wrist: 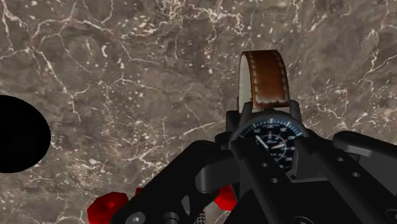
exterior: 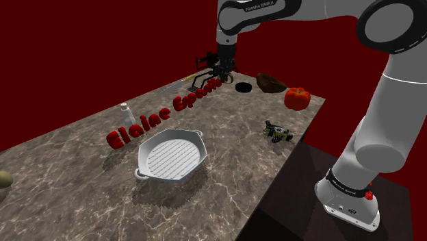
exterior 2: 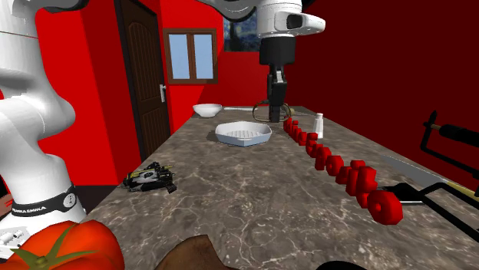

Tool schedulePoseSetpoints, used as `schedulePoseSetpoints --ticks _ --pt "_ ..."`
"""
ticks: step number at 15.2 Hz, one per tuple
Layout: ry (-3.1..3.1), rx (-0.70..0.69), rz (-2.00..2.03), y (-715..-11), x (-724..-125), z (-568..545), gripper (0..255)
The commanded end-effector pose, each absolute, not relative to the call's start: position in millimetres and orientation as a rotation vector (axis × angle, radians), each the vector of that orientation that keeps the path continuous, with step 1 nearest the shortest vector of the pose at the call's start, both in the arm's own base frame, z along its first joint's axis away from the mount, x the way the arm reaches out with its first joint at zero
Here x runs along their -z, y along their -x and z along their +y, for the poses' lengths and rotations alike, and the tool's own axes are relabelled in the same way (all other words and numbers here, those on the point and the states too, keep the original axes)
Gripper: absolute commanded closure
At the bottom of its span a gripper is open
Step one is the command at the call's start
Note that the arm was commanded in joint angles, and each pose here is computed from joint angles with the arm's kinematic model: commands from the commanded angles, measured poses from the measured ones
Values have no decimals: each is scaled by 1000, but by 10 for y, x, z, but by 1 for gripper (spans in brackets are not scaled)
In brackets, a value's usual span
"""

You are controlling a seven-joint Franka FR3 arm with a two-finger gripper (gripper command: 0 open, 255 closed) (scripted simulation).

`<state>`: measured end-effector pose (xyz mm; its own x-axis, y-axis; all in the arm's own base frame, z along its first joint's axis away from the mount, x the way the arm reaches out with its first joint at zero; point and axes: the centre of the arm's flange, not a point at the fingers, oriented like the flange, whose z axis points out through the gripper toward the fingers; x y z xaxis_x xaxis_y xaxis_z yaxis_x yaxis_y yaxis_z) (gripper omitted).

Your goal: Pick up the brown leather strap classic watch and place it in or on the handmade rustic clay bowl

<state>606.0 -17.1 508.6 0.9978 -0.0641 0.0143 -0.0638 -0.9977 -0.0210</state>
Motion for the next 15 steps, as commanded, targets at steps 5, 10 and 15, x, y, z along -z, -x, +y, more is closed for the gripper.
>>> schedulePoseSetpoints --ticks 5,10,15 --pt "3119 23 98 -5850 -5108 -939 255" --pt "3119 23 98 -5705 -5103 -1583 255" --pt "3119 23 98 -5560 -5098 -2226 255"
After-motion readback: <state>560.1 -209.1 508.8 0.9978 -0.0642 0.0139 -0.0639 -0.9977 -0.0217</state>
